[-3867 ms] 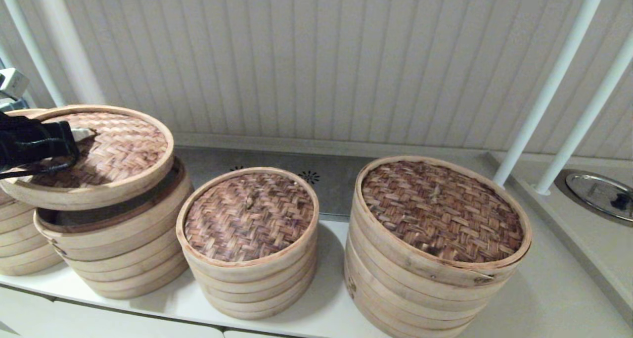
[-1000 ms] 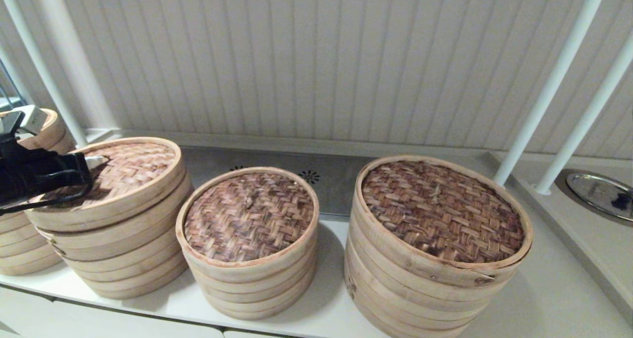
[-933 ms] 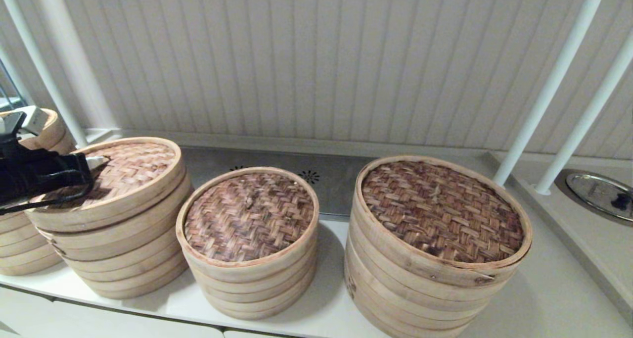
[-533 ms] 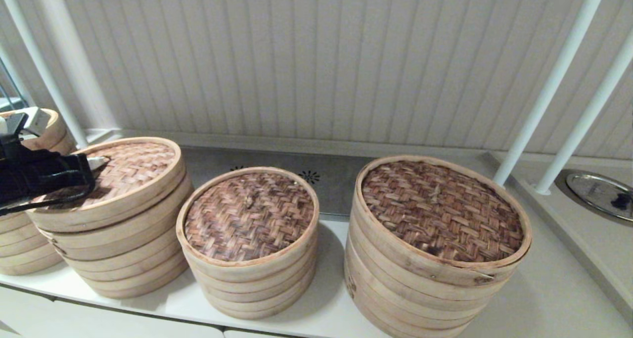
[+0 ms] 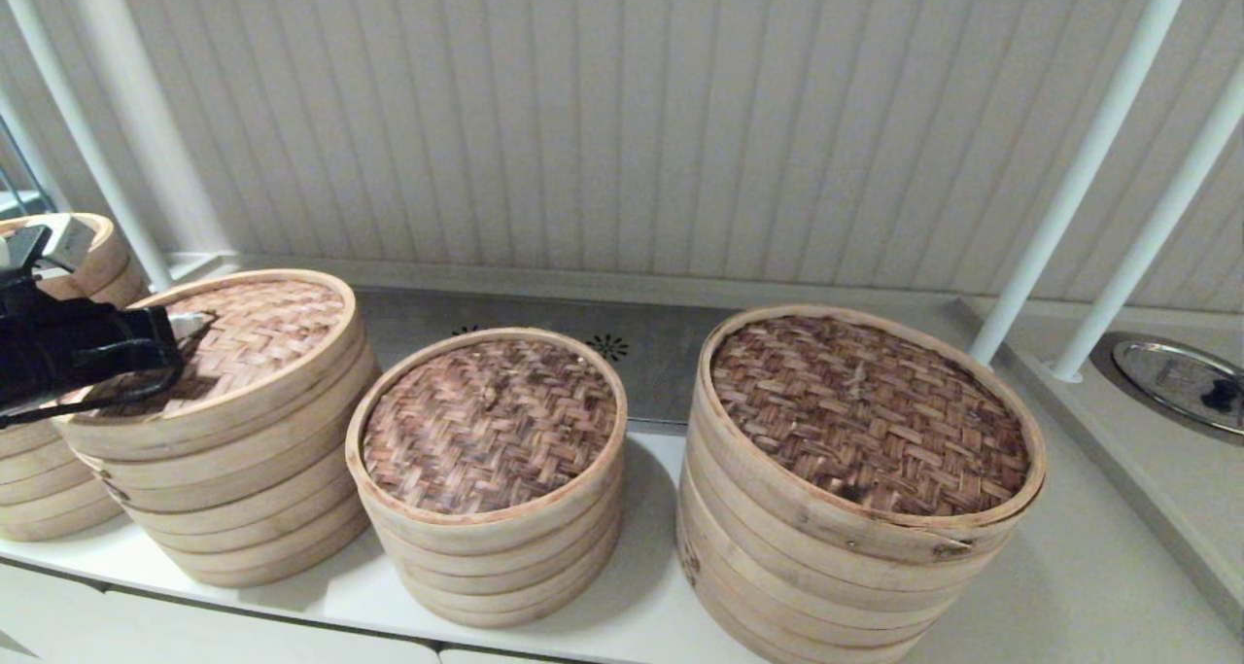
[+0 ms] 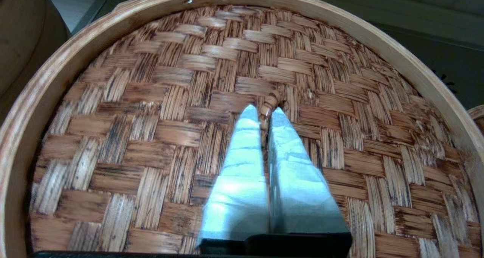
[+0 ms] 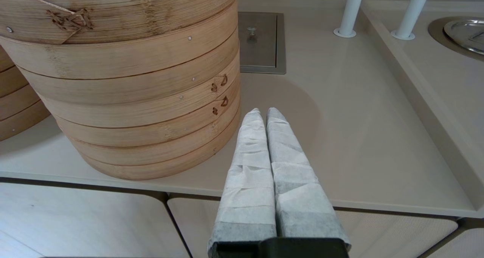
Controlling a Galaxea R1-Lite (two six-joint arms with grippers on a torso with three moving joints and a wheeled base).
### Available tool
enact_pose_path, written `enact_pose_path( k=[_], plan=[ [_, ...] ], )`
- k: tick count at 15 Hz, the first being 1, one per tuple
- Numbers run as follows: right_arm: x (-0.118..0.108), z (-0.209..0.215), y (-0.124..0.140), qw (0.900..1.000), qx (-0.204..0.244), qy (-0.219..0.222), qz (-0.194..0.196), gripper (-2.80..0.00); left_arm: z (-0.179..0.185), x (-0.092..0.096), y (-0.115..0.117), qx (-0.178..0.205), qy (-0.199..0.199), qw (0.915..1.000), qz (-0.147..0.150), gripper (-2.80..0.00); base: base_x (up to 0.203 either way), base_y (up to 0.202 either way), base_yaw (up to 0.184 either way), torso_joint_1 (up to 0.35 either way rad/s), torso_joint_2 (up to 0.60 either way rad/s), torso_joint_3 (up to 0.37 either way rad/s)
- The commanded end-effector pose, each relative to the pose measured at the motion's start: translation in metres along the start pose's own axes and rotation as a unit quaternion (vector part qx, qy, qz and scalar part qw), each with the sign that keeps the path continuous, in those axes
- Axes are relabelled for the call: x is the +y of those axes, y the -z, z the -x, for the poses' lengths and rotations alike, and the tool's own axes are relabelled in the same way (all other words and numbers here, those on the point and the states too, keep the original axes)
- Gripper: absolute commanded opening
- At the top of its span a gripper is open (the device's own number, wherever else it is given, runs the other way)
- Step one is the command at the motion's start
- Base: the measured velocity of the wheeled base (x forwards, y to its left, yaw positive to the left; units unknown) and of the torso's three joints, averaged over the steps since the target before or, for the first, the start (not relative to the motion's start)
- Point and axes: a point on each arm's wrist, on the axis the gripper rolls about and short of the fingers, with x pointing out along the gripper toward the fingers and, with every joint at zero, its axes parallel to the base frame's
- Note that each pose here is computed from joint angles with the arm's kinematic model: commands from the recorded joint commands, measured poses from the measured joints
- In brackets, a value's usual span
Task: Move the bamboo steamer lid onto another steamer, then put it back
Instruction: Put the steamer, then pick up the steamer
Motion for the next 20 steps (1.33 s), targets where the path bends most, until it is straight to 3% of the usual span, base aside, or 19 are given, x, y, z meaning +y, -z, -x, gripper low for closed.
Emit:
enact_pose_path(
  k=[1, 4, 8, 12, 17, 18, 20],
  plan=[
    [0.0, 0.0, 0.0, 1.0, 0.002, 0.0, 0.0, -2.8, 0.0, 0.0, 0.0, 0.0, 0.001, 1.0, 0.0, 0.0, 0.0, 0.0, 0.0, 0.0, 0.0, 0.0],
    [0.0, 0.0, 0.0, 1.0, 0.002, 0.0, -0.001, -2.8, 0.003, -0.001, -0.009, -0.014, 0.002, 0.9999, -0.004, 0.0, 0.0, 0.0, 0.0, 0.0, 0.0, 0.0],
    [0.0, 0.0, 0.0, 1.0, 0.002, 0.0, -0.001, -2.8, 0.031, -0.012, -0.042, -0.05, -0.001, 0.9987, -0.002, 0.0, 0.0, 0.0, 0.0, 0.0, 0.0, 0.0],
    [0.0, 0.0, 0.0, 1.0, 0.002, 0.0, -0.001, -2.8, 0.096, -0.038, -0.066, -0.085, 0.002, 0.9963, -0.012, 0.0, 0.0, 0.0, 0.0, 0.0, 0.0, 0.0],
    [0.0, 0.0, 0.0, 1.0, 0.002, 0.0, -0.002, -2.8, 0.203, -0.082, -0.049, -0.13, 0.014, 0.9909, -0.033, 0.0, 0.0, 0.0, 0.0, 0.0, 0.0, 0.0],
    [0.0, 0.0, 0.0, 1.0, 0.002, 0.0, -0.002, -2.8, 0.222, -0.09, -0.041, -0.125, 0.023, 0.9914, -0.032, -2.8, 0.0, 0.0, 0.0, 0.0, 0.0, 0.0],
    [0.0, 0.0, 0.0, 1.0, 0.002, 0.0, -0.002, -2.8, 0.26, -0.107, -0.018, -0.107, 0.053, 0.9926, -0.025, -2.8, 0.0, 0.0, 0.0, 0.0, 0.0, 0.0]
  ],
)
